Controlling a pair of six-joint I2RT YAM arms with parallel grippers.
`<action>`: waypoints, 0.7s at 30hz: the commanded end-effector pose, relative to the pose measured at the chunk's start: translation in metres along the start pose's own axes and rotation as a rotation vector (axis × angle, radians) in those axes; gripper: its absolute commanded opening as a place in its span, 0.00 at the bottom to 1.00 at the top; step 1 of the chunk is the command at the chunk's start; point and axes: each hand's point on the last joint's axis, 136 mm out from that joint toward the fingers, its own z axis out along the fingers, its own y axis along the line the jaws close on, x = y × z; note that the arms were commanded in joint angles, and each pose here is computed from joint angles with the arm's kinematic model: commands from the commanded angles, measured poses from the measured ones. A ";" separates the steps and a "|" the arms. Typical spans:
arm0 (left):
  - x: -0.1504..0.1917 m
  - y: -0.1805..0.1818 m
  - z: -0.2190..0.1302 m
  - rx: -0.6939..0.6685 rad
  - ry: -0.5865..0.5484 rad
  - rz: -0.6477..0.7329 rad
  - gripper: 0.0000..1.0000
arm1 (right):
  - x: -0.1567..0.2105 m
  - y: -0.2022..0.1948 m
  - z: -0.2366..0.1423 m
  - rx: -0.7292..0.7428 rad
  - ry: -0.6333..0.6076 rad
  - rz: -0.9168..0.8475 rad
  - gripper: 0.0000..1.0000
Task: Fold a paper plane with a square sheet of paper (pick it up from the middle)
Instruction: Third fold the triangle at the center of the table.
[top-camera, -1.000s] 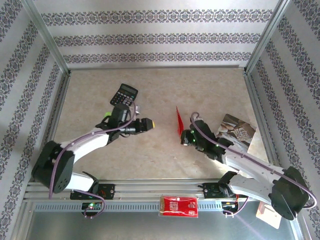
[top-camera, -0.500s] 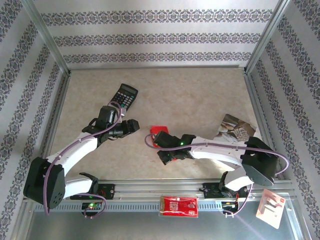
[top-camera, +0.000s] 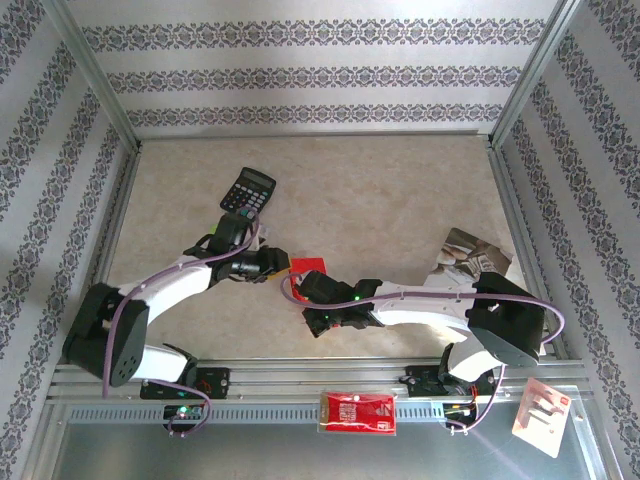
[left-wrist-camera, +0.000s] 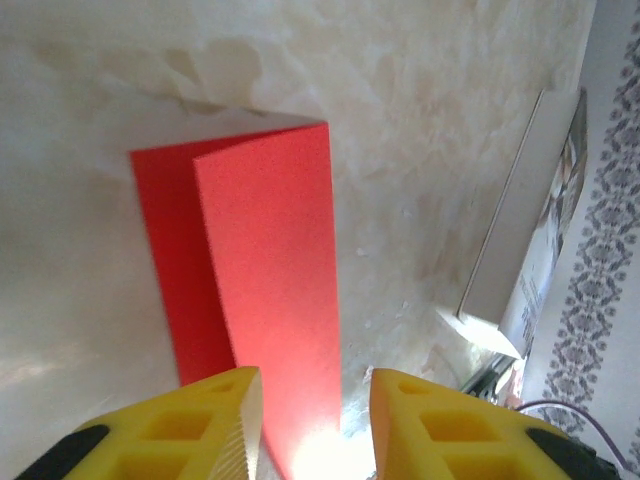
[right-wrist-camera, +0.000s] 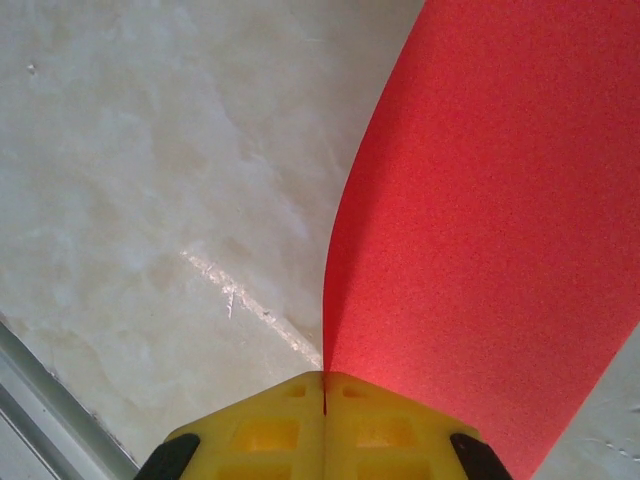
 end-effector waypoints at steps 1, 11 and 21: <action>-0.005 -0.024 0.013 0.068 0.039 0.029 0.31 | 0.002 0.001 0.005 -0.004 -0.006 0.027 0.01; -0.003 -0.009 0.056 -0.024 0.157 0.066 0.30 | 0.000 0.000 0.012 0.005 -0.009 0.039 0.04; 0.000 0.025 0.080 -0.131 0.242 0.093 0.30 | -0.013 0.000 0.012 -0.063 -0.029 0.058 0.10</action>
